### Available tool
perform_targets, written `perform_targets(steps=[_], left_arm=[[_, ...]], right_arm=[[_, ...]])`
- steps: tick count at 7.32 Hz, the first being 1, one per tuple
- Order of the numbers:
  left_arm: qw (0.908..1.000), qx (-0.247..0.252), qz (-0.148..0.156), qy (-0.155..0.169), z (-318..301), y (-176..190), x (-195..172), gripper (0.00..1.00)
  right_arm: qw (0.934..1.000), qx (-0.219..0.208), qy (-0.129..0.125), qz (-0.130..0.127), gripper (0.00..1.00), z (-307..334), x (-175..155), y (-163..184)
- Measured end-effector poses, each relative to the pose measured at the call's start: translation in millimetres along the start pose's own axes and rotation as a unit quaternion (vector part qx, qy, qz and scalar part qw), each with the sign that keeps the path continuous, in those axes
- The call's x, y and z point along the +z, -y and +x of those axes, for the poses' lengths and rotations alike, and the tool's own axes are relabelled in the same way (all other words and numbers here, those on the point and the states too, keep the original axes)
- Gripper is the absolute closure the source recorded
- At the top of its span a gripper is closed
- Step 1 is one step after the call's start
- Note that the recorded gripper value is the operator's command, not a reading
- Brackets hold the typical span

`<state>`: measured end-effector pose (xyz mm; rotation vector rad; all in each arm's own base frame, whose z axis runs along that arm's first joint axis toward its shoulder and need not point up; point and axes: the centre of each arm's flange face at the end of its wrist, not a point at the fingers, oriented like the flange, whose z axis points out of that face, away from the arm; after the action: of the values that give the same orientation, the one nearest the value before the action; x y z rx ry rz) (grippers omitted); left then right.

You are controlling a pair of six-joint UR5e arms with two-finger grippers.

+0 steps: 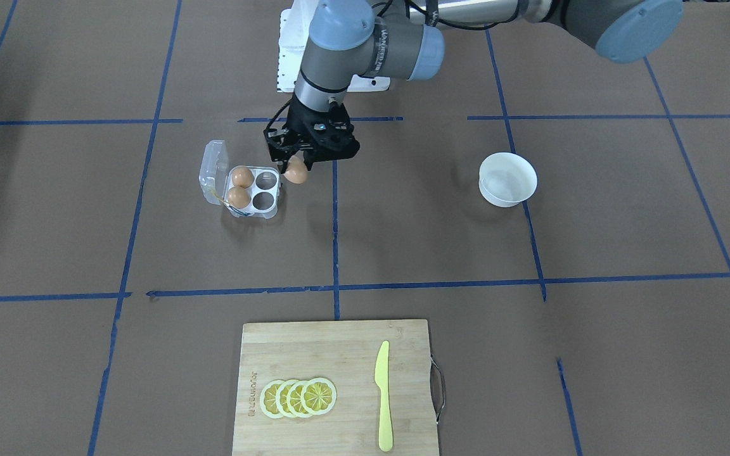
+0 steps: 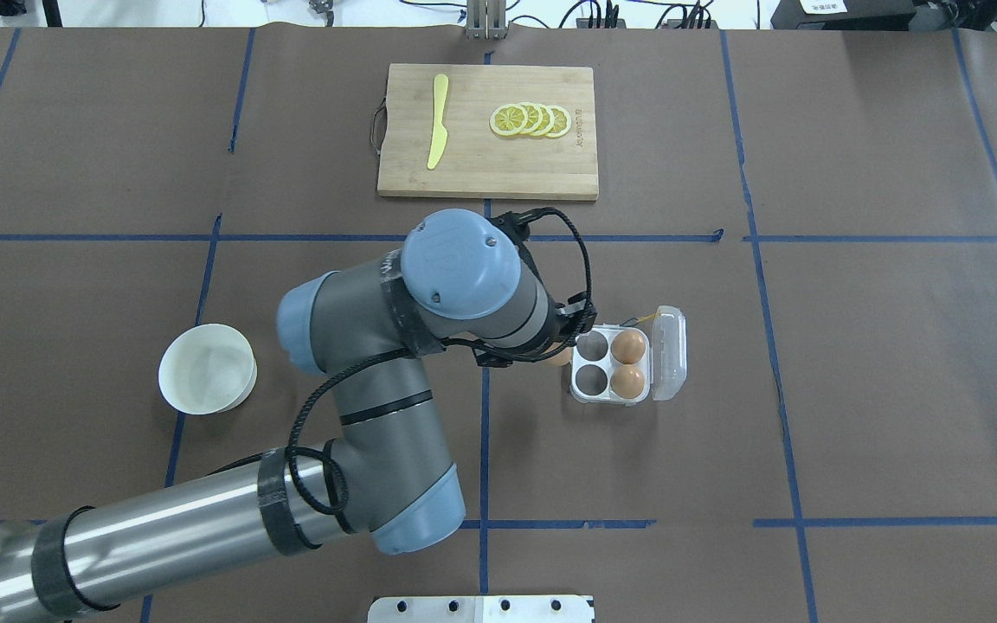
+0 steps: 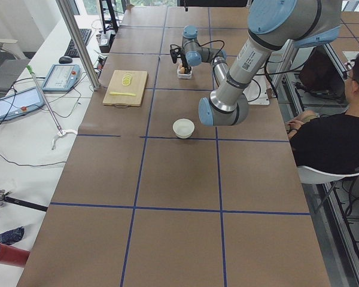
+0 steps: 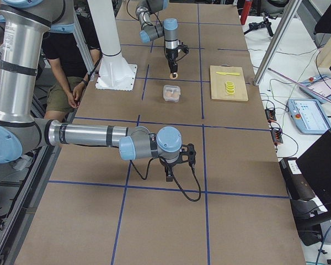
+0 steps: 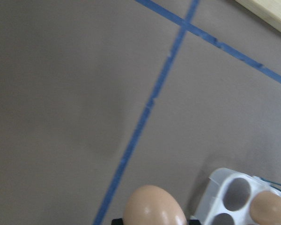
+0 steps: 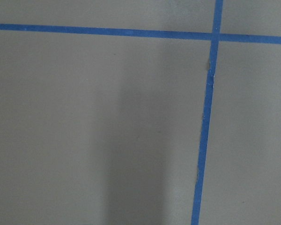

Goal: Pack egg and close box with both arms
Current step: 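Carry the egg with the left gripper to the clear egg carton, then lower the egg into an empty carton cup and open the left gripper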

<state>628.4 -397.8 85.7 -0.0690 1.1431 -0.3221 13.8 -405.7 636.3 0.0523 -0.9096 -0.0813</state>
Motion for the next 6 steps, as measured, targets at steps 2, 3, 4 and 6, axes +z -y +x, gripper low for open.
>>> perform_targets(steps=[2,3,4,6], left_arm=[[0.9999,0.009,-0.007,-0.009,14.3,-16.6,13.0,1.0],[0.9999,0.013,-0.004,-0.011,17.1,-24.7,17.0,0.72],[0.9998,0.014,-0.002,-0.012,19.6,-28.5,18.4,0.48],[0.9998,0.015,-0.001,-0.011,20.3,-30.1,20.6,0.37]], right_arm=[[1.0,0.0,0.001,0.0,0.0,-0.3,0.0,0.0],[1.0,0.0,0.001,0.0,0.0,-0.3,0.0,0.0],[1.0,0.0,0.001,0.0,0.0,-0.3,-0.1,0.0],[1.0,0.001,0.001,0.0,0.0,-0.2,0.0,-0.2]])
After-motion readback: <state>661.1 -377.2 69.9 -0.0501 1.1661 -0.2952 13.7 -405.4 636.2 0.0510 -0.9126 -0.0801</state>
